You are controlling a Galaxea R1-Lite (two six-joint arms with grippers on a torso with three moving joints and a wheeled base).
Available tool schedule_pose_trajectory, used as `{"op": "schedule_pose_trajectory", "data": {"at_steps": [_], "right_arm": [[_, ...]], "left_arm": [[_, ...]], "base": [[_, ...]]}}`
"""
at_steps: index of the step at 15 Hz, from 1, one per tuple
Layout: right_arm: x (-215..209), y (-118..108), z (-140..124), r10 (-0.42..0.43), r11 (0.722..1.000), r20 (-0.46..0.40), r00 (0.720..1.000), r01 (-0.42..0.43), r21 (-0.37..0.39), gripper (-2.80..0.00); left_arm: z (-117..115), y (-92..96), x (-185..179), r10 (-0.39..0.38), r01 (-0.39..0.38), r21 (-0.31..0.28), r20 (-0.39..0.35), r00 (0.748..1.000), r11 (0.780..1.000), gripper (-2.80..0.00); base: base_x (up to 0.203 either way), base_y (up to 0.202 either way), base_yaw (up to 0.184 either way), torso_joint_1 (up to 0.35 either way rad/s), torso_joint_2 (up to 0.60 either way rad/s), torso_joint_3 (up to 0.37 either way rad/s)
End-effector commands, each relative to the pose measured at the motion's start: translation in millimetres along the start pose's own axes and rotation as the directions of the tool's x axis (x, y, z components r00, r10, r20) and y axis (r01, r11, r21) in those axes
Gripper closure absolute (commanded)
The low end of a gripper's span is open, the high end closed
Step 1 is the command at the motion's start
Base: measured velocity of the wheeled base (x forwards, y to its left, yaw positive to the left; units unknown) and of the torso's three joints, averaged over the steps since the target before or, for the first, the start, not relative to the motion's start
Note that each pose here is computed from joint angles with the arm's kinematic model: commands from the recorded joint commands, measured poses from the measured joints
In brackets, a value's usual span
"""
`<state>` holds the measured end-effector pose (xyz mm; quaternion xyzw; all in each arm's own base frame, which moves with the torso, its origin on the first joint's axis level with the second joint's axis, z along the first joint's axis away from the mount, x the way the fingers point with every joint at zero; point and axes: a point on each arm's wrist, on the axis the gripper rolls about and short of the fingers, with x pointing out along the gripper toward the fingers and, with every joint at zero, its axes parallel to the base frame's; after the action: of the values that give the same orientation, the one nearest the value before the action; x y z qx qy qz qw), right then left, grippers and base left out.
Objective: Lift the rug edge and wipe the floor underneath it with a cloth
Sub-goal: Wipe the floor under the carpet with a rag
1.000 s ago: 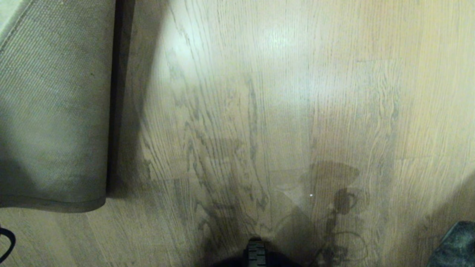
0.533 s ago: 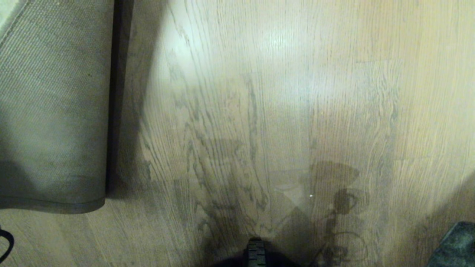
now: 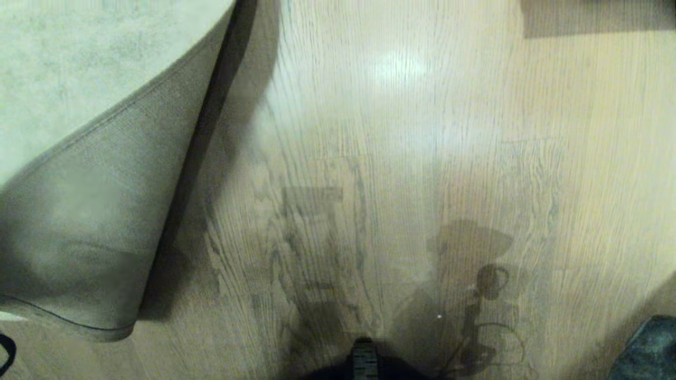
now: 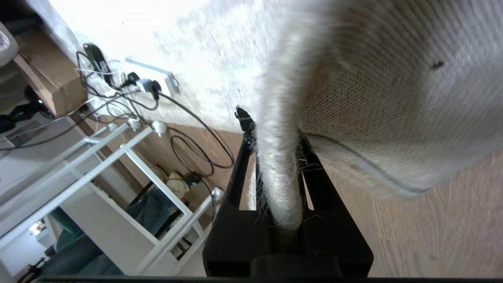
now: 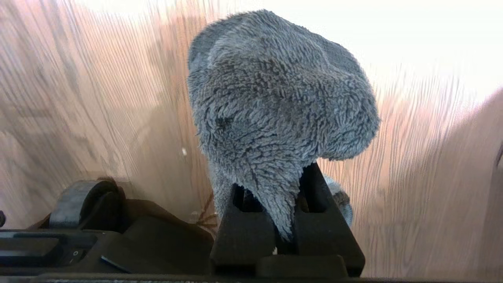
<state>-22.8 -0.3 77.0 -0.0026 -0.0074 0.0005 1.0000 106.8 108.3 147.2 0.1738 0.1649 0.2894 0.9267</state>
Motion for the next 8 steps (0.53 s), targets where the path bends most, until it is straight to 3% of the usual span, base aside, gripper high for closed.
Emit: {"op": "schedule_pose_trajectory", "data": {"at_steps": [1, 8], "right_arm": [[0.1, 0.0, 0.0, 0.0, 1.0, -0.002, 1.0, 0.0, -0.001, 0.0], [0.1, 0.0, -0.1, 0.0, 1.0, -0.003, 1.0, 0.0, -0.001, 0.0]], "left_arm": [[-0.1, -0.2, -0.5, -0.001, 0.0, 0.003, 0.006, 1.0, 1.0, 0.0], [-0.2, -0.3, -0.5, -0.001, 0.001, -0.021, 0.006, 1.0, 1.0, 0.0]], "base": [[0.185, 0.0, -0.003, 0.004, 0.0, 0.005], [0.014, 0.0, 0.0, 0.001, 0.0, 0.0]]}}
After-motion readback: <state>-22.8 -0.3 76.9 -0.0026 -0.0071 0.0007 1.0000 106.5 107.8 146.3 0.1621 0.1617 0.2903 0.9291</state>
